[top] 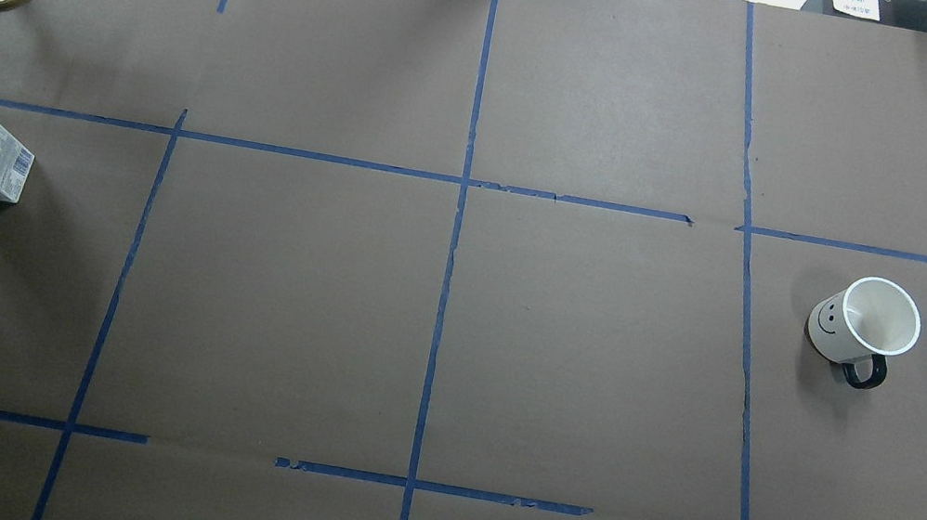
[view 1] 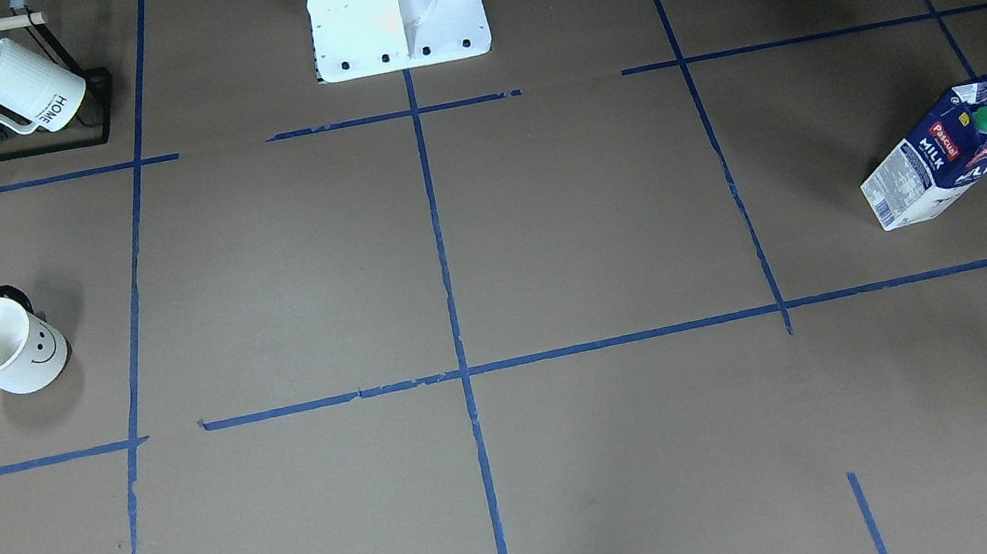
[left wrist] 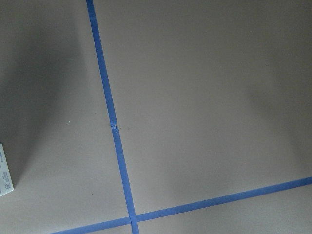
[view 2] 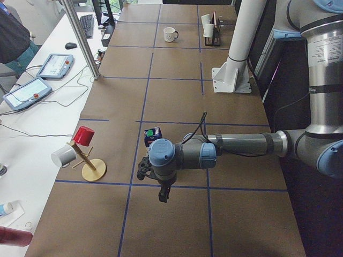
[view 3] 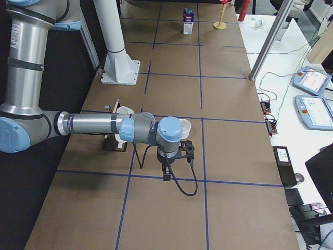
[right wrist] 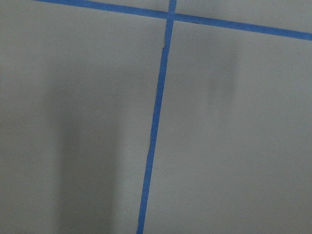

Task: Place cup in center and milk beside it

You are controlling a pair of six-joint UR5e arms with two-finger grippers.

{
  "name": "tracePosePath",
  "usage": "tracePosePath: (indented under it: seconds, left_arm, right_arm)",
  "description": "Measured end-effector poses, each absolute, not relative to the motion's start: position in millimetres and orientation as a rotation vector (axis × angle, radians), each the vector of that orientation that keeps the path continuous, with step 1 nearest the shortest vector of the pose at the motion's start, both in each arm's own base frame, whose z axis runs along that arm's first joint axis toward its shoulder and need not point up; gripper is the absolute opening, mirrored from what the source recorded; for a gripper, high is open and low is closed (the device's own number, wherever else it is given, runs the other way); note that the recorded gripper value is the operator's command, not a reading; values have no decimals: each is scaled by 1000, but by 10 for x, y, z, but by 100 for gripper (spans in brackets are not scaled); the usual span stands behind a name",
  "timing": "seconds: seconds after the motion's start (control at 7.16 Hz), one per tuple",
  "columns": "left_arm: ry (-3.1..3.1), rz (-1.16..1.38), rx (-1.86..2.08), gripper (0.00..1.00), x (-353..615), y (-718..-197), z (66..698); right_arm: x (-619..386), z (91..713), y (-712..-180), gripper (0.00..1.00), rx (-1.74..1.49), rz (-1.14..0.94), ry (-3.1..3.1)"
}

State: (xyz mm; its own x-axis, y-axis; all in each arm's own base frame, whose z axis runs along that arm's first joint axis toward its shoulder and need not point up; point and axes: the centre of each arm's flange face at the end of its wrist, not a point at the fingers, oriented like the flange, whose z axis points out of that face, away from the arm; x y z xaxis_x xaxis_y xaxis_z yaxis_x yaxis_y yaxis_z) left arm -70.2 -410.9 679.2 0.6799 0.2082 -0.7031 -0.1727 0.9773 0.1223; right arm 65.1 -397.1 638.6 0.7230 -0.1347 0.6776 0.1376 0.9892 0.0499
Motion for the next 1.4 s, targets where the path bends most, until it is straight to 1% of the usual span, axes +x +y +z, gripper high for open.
tracePosePath:
  seconds: [0.56, 0.84, 1.12, 1.4]
  left_arm:
    - [796, 222, 41, 100, -663, -4113, 6807]
    - [797, 223, 39, 100, -654, -4113, 6811]
    - [796, 225, 42, 100, -651, -4117, 6795]
    - [796, 226, 45, 100, -651, -4120, 6780]
  right_arm:
    - [629, 6348, -3984, 100, 4, -151, -768]
    - [530, 6136, -4079, 100, 79, -190, -773]
    - [215, 5892, -4204, 100, 190, -214, -785]
    - [-338, 5575, -4361, 100, 252, -207, -827]
